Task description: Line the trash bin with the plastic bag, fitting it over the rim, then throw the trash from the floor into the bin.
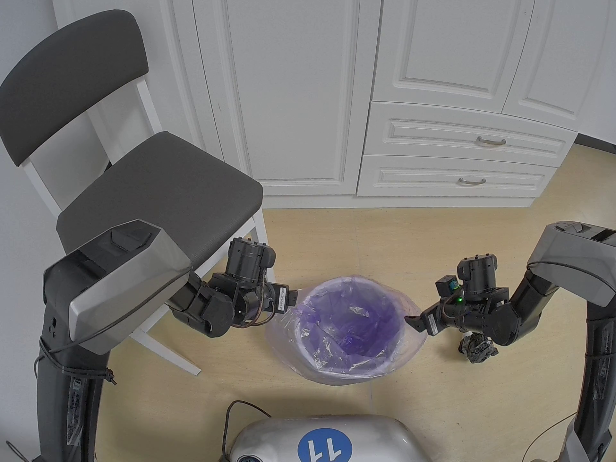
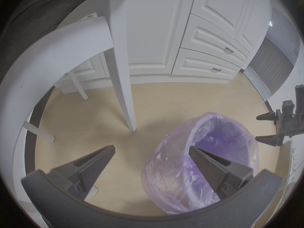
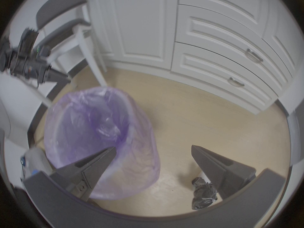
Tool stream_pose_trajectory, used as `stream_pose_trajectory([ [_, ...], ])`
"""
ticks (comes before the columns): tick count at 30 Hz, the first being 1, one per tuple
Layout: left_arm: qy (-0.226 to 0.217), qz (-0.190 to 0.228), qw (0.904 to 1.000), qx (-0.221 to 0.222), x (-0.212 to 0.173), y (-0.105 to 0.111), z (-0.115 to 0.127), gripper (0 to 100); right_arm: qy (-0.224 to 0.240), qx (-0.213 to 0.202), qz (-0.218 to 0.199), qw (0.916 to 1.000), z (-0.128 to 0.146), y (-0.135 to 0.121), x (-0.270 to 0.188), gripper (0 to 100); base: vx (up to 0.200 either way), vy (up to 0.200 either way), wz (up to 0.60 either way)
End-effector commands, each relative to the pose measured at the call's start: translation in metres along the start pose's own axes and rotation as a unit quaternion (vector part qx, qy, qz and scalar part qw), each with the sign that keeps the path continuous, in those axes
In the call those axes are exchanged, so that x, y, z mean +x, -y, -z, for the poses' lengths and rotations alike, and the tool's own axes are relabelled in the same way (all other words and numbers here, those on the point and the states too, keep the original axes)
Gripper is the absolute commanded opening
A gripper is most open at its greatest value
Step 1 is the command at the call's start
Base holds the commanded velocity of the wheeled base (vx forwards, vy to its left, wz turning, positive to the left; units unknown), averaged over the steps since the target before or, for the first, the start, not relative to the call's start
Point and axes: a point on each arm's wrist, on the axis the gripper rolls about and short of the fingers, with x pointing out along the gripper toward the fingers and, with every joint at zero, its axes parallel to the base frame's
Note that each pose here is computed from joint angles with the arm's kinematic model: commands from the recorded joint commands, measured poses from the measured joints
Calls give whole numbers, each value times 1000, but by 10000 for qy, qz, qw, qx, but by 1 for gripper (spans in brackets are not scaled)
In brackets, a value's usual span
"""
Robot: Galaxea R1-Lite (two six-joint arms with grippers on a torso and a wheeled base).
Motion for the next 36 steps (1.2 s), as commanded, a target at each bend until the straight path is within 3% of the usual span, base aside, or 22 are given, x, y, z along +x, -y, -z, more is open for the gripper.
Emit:
stream_pose_trajectory([
  [1,-58,29,9999,87,-13,1,8,100,-573,-576,-189,9965,30,-9,-6,100,0,0,0],
  [5,-134,24,9998,114,-14,0,15,100,-878,-1106,-379,9893,43,-16,-11,100,0,0,0],
  [14,-238,170,9993,244,-18,15,24,100,-947,-1365,-704,9836,48,-47,-9,100,0,0,0],
  [15,-210,273,9989,324,-23,25,23,100,-898,-1493,-914,9805,46,-67,-14,100,0,0,0],
  [21,-174,396,9977,526,-30,35,21,100,-709,-1397,-1176,9806,41,-95,-14,100,0,0,0],
  [22,-181,447,9968,636,-31,39,23,100,-620,-1376,-1345,9794,40,-110,-13,100,0,0,0],
  [27,-165,523,9960,706,-32,48,24,100,-404,-1409,-1776,9731,38,-134,-19,100,0,0,0],
  [28,-160,569,9956,731,-33,52,25,100,-344,-1420,-2011,9686,38,-143,-24,100,0,0,0],
  [36,-219,588,9947,811,-26,60,28,100,-258,-1545,-2155,9639,33,-148,-49,100,0,0,0],
])
